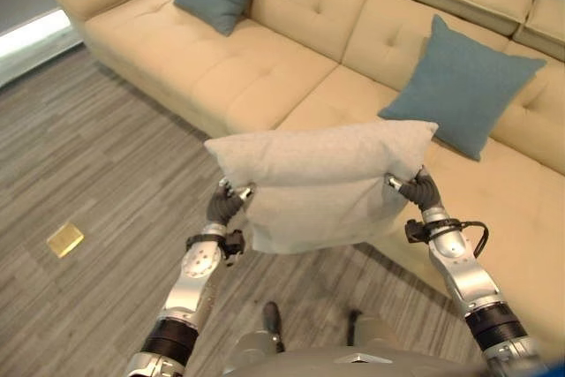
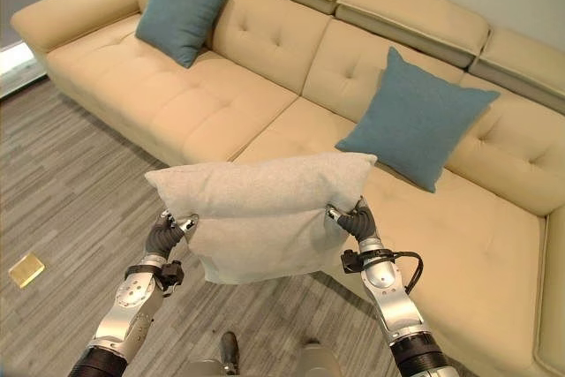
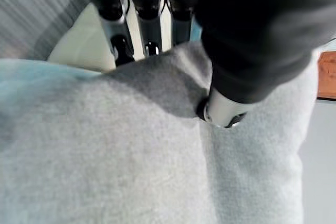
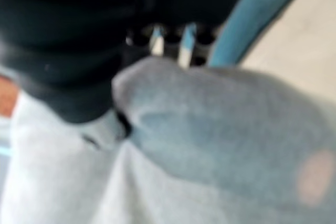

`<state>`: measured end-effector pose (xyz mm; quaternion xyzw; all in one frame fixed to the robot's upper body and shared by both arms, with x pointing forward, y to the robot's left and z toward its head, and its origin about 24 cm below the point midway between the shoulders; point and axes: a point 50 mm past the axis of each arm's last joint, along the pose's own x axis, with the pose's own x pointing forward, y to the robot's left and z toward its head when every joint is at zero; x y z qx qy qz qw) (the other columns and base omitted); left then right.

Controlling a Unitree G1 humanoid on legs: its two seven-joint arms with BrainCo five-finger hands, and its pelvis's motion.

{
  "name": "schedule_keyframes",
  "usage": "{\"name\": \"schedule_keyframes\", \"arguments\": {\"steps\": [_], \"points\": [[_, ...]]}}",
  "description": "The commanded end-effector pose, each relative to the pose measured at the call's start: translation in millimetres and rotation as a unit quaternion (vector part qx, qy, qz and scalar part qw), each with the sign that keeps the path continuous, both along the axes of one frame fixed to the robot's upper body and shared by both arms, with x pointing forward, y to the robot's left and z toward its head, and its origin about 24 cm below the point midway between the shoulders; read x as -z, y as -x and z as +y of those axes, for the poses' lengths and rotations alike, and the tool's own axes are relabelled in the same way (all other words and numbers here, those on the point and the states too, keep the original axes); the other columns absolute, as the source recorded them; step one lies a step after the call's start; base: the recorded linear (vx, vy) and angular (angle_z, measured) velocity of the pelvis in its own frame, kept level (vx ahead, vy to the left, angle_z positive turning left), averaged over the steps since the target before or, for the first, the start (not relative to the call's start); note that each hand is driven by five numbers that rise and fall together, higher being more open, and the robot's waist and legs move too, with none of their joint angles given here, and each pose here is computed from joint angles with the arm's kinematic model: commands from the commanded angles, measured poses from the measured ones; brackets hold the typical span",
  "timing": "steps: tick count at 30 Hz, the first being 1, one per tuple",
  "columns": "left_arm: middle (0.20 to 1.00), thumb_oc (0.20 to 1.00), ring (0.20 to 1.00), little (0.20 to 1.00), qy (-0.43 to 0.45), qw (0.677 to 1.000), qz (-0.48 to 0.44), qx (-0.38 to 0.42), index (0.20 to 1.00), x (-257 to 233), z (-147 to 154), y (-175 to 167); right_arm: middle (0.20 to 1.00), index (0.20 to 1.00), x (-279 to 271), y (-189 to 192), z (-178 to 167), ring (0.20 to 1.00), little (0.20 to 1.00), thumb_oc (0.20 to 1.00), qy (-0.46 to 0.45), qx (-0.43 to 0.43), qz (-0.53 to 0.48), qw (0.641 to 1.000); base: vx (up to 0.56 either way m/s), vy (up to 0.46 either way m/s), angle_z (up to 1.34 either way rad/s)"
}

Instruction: Pick up all the scattered cushions and arrange them neatly on the sofa.

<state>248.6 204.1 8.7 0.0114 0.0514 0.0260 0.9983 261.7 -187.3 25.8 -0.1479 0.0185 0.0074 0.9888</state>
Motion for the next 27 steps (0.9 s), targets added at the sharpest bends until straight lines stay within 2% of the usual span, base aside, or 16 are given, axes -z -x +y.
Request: {"name": "schedule_keyframes", "arguments": {"steps": [1, 4, 11, 27], "points": [[0.2, 0.2, 0.2, 0.2, 0.001, 0.995, -0.102, 0.004, 0.2, -36.8, -3.4, -10.3, 0.2, 0.2, -46.3, -19.1, -19.1, 0.2, 0.2, 0.2, -0.006, 0.027, -0.115, 0.993, 0.08, -0.065, 0.66], [0.2, 0.2, 0.2, 0.2, 0.005, 0.996, -0.091, 0.018, 0.2, -32.7, -8.3, -8.1, 0.2, 0.2, -37.7, -5.8, -37.2, 0.2, 0.2, 0.2, 0.005, 0.047, -0.095, 0.994, 0.12, -0.088, 0.42], [0.2, 0.2, 0.2, 0.2, 0.007, 0.997, -0.078, 0.026, 0.2, -27.4, -9.8, -5.7, 0.2, 0.2, -33.3, 1.8, -44.0, 0.2, 0.2, 0.2, 0.002, 0.057, -0.085, 0.995, 0.06, 0.008, 0.67], [0.2, 0.2, 0.2, 0.2, -0.033, 0.996, -0.084, 0.017, 0.2, -34.3, 2.2, -6.4, 0.2, 0.2, -35.7, -11.7, -17.5, 0.2, 0.2, 0.2, -0.02, 0.026, -0.091, 0.995, 0.17, 0.165, -0.07]]}}
